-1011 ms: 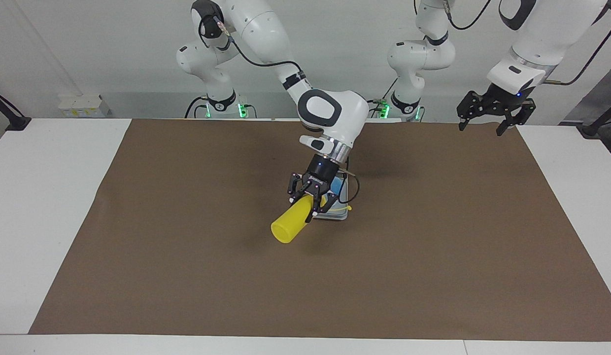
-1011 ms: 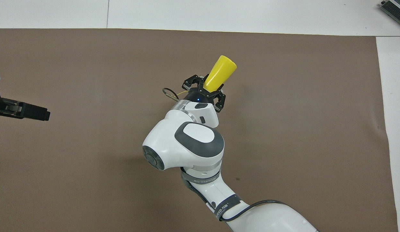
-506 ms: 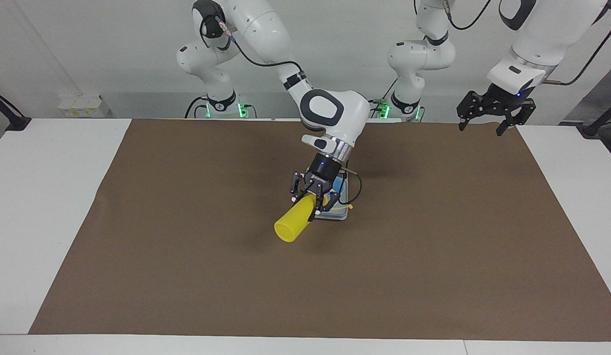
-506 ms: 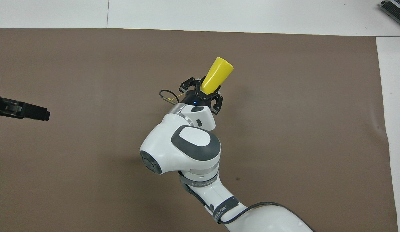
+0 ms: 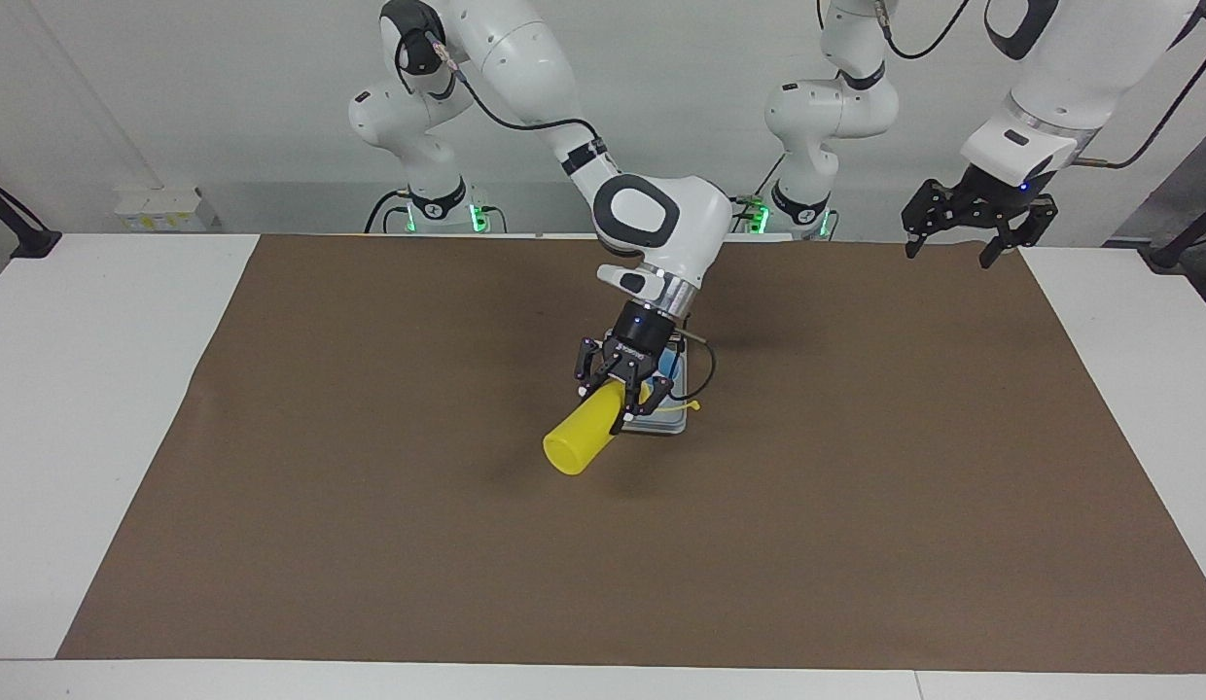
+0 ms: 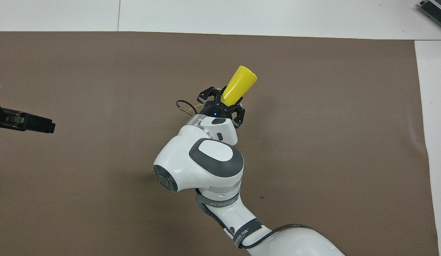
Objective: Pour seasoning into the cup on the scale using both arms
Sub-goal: 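Turn the bottle upright and carry it back with the right gripper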
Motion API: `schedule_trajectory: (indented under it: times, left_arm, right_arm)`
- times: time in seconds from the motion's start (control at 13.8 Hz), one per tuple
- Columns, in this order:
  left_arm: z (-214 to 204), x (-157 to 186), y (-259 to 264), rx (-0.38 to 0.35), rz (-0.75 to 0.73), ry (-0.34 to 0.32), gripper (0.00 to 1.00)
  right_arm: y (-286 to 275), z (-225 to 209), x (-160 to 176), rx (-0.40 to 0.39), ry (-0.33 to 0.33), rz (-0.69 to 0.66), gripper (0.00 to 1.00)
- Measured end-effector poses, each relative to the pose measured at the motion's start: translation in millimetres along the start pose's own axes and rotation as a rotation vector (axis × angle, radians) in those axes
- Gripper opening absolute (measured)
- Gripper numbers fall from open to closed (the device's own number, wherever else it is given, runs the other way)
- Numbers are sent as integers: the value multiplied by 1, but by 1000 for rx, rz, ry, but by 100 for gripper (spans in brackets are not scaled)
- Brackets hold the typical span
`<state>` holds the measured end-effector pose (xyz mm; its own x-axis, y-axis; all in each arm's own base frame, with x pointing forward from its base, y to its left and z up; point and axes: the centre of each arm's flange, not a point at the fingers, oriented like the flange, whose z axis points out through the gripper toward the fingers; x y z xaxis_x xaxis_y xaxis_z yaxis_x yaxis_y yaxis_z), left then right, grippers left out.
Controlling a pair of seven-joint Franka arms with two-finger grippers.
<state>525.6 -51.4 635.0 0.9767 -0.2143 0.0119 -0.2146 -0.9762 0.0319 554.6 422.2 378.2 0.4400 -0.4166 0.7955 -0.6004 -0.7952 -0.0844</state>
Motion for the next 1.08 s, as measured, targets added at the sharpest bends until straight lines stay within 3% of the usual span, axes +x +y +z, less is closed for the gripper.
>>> schedule_trajectory:
  times: [0.14, 0.58, 1.08]
  left_arm:
    - [0, 0, 0, 0, 0, 0, 100]
    - [0, 0, 0, 0, 0, 0, 100]
    - [0, 0, 0, 0, 0, 0, 100]
  right_arm:
    - [2, -5, 10, -19, -60, 60, 55]
    - [26, -4, 81, -110, -289, 333, 55]
    - [64, 20, 147, -237, -565, 619, 55]
